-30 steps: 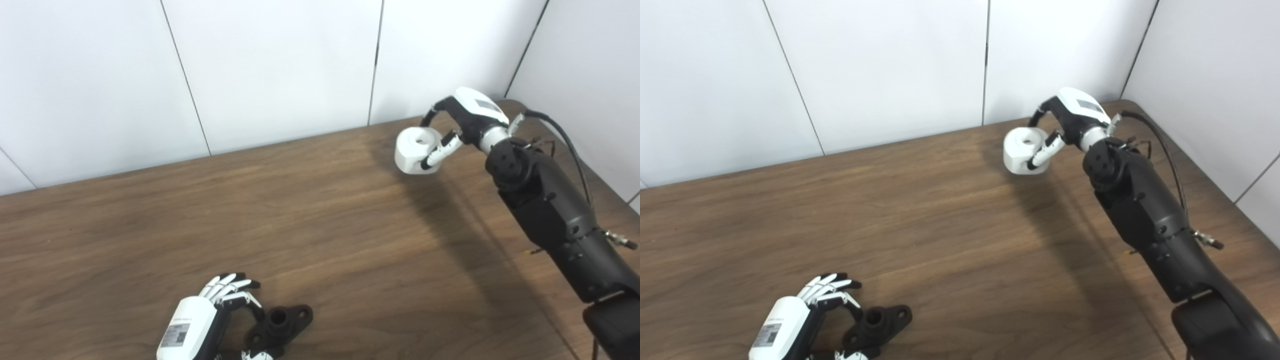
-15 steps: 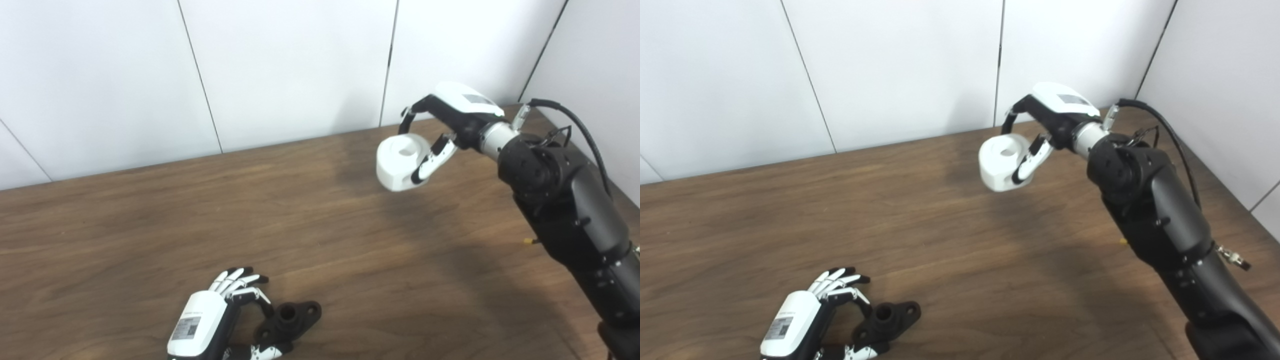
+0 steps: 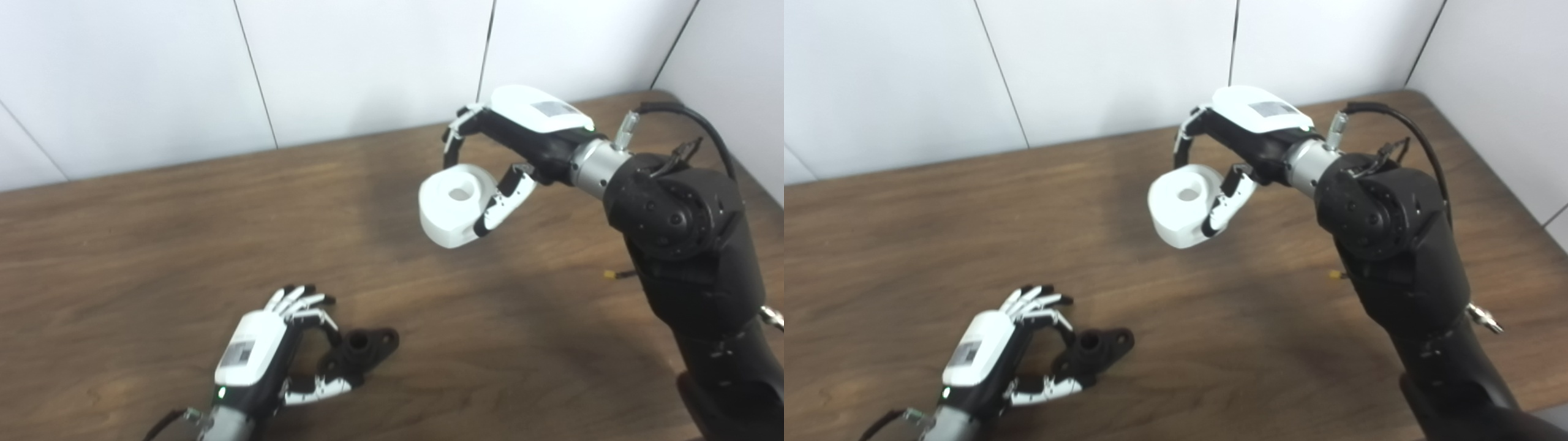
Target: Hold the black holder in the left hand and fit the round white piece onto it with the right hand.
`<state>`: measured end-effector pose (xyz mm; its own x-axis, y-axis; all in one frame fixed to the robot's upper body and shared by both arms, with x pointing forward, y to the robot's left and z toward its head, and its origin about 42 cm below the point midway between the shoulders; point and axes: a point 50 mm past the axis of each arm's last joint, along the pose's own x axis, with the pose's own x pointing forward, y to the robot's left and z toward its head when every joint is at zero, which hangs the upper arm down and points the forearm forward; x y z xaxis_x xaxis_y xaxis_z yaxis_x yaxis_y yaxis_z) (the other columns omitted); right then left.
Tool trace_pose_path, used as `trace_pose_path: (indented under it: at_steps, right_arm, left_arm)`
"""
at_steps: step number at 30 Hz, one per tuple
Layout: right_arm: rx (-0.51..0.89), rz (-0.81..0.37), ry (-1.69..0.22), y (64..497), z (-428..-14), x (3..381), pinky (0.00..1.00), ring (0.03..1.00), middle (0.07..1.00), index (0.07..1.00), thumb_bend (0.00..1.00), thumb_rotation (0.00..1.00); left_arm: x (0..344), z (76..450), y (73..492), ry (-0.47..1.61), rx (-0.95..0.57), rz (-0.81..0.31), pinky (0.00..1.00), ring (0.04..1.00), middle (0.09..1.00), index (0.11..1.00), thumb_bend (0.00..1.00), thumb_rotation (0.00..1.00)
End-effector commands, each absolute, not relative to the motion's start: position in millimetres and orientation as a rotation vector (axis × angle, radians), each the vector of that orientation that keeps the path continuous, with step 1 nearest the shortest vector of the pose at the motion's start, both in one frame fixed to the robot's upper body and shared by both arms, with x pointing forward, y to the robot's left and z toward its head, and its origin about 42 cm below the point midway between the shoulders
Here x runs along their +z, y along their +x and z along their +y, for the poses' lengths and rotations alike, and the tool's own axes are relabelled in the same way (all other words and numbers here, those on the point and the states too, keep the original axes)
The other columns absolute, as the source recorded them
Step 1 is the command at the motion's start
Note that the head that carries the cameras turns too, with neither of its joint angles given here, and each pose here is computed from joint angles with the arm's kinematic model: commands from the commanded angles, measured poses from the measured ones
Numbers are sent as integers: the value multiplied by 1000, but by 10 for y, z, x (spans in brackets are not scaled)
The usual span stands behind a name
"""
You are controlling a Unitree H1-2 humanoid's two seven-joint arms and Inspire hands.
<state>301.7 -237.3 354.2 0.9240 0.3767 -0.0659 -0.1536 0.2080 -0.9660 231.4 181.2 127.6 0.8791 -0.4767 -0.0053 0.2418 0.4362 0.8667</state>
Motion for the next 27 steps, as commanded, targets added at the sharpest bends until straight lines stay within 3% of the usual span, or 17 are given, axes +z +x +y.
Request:
trace_pose_path:
  at_steps: [1,27]
  right_arm:
    - [336,-260,-1338,2939,-2326,3676,805,916,800,484,524,136]
    - [545,-354,-1253,2677,-1778,3460,804,909,791,483,525,134]
  left_arm:
    - [1219,1830,2285,1091,-491,-187,975,923,826,487,520,49]
    - [1288,1605,2306,1097,-488,-188,978,924,818,486,521,51]
